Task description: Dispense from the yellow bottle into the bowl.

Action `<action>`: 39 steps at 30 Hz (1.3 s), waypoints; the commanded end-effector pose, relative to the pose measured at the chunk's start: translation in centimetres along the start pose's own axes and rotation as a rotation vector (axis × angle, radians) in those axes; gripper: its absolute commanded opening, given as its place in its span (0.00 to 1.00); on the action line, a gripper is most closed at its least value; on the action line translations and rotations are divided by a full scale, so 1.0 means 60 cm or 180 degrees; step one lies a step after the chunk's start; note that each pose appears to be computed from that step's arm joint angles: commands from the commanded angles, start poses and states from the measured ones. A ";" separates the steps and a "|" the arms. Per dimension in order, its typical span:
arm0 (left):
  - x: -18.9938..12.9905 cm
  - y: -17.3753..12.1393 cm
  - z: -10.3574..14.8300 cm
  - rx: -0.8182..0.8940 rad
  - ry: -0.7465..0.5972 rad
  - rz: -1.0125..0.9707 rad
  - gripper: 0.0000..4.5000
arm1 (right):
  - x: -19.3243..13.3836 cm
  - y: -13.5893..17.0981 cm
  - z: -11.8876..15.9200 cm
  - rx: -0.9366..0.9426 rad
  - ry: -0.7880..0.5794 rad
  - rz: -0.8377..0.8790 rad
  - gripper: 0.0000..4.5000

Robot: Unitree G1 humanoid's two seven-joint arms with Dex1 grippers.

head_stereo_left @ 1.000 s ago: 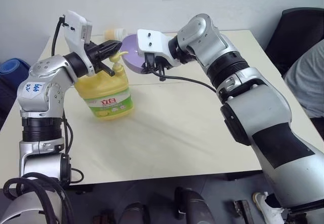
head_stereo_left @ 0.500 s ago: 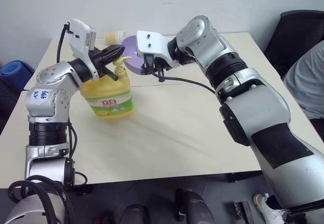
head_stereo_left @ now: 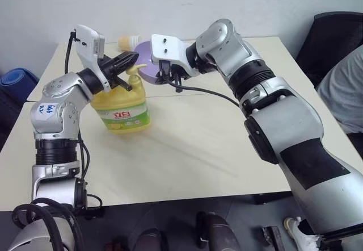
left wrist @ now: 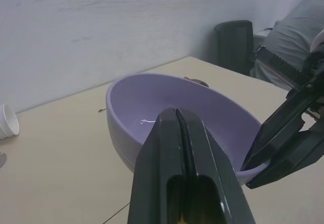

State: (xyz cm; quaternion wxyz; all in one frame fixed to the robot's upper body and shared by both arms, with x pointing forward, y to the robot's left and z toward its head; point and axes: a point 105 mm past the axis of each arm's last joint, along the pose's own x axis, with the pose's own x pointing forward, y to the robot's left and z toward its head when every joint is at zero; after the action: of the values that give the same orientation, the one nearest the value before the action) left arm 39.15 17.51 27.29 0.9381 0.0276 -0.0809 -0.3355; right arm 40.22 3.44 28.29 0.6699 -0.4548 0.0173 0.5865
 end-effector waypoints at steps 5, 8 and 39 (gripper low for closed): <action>-0.002 0.002 -0.080 -0.0407 0.0350 -0.0031 0.00 | -0.018 -0.022 0.031 -0.0129 -0.0154 -0.0212 0.00; 0.001 0.000 -0.019 -0.0325 -0.0030 -0.0135 0.00 | -0.027 -0.025 0.019 -0.0063 -0.0165 -0.0266 0.00; -0.250 -0.073 -0.163 -0.0029 0.0544 -0.0573 0.13 | -0.201 0.202 -0.397 0.1432 0.0606 -0.0398 0.17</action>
State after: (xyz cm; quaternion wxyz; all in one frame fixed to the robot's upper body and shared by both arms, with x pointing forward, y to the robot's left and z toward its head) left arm 26.79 23.72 13.87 0.9080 0.0382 0.0258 -0.4164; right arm 38.53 -21.45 12.00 0.7667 -0.3430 0.2209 0.4957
